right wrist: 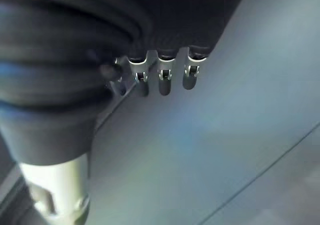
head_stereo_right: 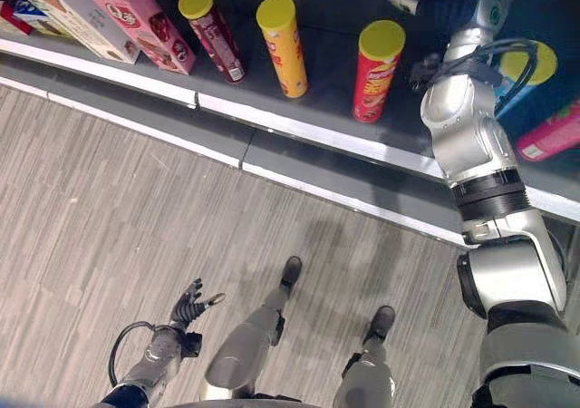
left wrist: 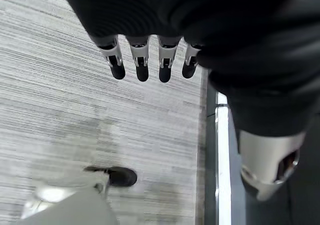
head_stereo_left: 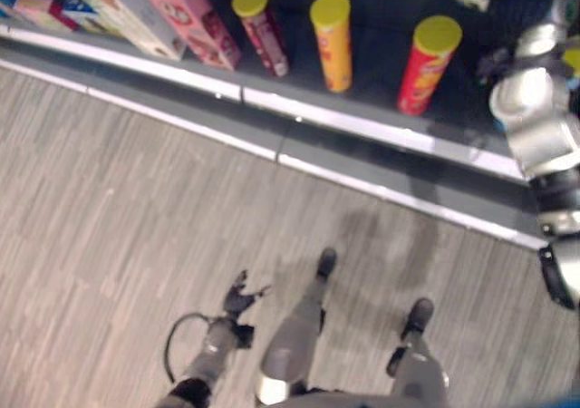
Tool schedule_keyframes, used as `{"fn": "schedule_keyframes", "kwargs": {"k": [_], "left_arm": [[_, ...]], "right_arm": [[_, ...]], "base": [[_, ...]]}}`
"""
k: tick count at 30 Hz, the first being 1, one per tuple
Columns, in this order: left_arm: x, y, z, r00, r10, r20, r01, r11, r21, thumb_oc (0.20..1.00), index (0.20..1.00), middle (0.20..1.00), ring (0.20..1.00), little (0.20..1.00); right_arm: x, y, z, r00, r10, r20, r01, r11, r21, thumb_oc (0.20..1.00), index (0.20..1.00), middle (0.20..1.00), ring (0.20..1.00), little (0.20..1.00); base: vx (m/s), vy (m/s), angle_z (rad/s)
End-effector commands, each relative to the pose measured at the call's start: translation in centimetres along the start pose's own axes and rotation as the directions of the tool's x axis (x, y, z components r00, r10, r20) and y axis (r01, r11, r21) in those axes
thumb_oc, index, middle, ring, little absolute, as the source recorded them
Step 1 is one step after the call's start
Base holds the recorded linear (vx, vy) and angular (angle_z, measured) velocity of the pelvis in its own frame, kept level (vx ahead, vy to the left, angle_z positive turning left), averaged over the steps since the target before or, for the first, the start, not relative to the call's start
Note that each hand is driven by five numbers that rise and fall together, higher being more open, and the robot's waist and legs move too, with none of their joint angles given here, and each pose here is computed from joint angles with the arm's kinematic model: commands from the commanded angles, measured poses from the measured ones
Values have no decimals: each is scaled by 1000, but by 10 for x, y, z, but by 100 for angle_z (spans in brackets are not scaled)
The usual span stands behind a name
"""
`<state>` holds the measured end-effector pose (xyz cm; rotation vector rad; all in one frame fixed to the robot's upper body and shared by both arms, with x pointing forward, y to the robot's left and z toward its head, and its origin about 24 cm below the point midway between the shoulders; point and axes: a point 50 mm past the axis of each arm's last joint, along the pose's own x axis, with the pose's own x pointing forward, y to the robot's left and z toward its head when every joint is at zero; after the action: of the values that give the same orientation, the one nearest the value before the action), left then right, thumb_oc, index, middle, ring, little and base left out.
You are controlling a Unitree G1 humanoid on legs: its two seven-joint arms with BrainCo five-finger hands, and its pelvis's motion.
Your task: Put the goods on the table back onto the shelves and tidy them up.
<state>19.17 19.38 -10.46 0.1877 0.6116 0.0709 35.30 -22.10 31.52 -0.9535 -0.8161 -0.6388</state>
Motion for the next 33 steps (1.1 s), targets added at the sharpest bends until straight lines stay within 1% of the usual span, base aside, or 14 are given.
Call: {"fn": "schedule_keyframes", "kwargs": {"k": [1,4,6,9,10,14,17,20,22,25,28,31,33], "left_arm": [[-5,2,-14,999,15,-42,-13,999,45,1000,1000,1000,1000,1000],[-12,8,-24,998,18,-68,-14,998,61,1000,1000,1000,1000,1000],[-14,10,-28,996,27,-79,-22,998,57,1000,1000,1000,1000,1000],[-19,13,-38,993,37,-111,-29,997,67,1000,1000,1000,1000,1000],[-19,13,-38,993,37,-111,-29,997,67,1000,1000,1000,1000,1000],[-23,17,-47,987,59,-149,-51,997,61,1000,1000,1000,1000,1000],[-24,20,-52,982,69,-177,-59,996,65,1000,1000,1000,1000,1000],[-27,26,-62,969,90,-231,-73,994,81,1000,1000,1000,1000,1000],[-28,32,-66,961,113,-254,-99,993,69,1000,1000,1000,1000,1000],[-28,39,-67,954,140,-267,-131,990,51,1000,1000,1000,1000,1000],[-28,46,-68,947,160,-279,-149,987,62,1000,1000,1000,1000,1000],[-25,48,-62,954,156,-254,-144,987,67,1000,1000,1000,1000,1000],[-21,51,-52,965,159,-208,-153,987,46,1000,1000,1000,1000,1000]], "right_arm": [[-31,-1,0,997,17,73,-21,998,60,1000,1000,1000,1000,1000],[-64,1,-10,994,81,68,-85,994,65,1000,1000,1000,1000,1000],[-78,1,-13,990,119,76,-123,991,48,1000,1000,1000,1000,1000],[-96,-7,-13,988,132,79,-139,986,96,1000,1000,1000,1000,1000],[-96,-7,-13,988,133,78,-140,985,96,1000,1000,1000,1000,1000],[-98,-14,3,979,145,142,-172,965,197,1000,1000,1000,1000,1000],[-101,-20,5,977,148,153,-180,958,224,1000,1000,1000,1000,1000],[-119,-18,-4,956,269,116,-292,905,308,1000,1000,1000,1000,1000],[-128,-16,-11,942,324,88,-334,878,342,1000,1000,1000,1000,1000],[-139,-16,-19,933,358,45,-349,863,365,1000,1000,1000,1000,1000],[-148,-21,-24,931,365,15,-335,838,431,1000,1000,1000,1000,1000],[-148,-32,-30,931,364,6,-333,843,422,1000,1000,1000,1000,1000],[-143,-42,-36,940,342,-7,-315,871,378,1000,1000,1000,1000,1000]], "base": [[84,-14,5],[65,-12,-3],[53,-8,-6],[57,2,-9],[33,16,-18],[5,37,-20],[16,58,-41],[11,107,-37],[-13,91,-64],[-16,30,-69],[0,-36,-73],[-18,-160,-74],[-21,-282,-33]]}}
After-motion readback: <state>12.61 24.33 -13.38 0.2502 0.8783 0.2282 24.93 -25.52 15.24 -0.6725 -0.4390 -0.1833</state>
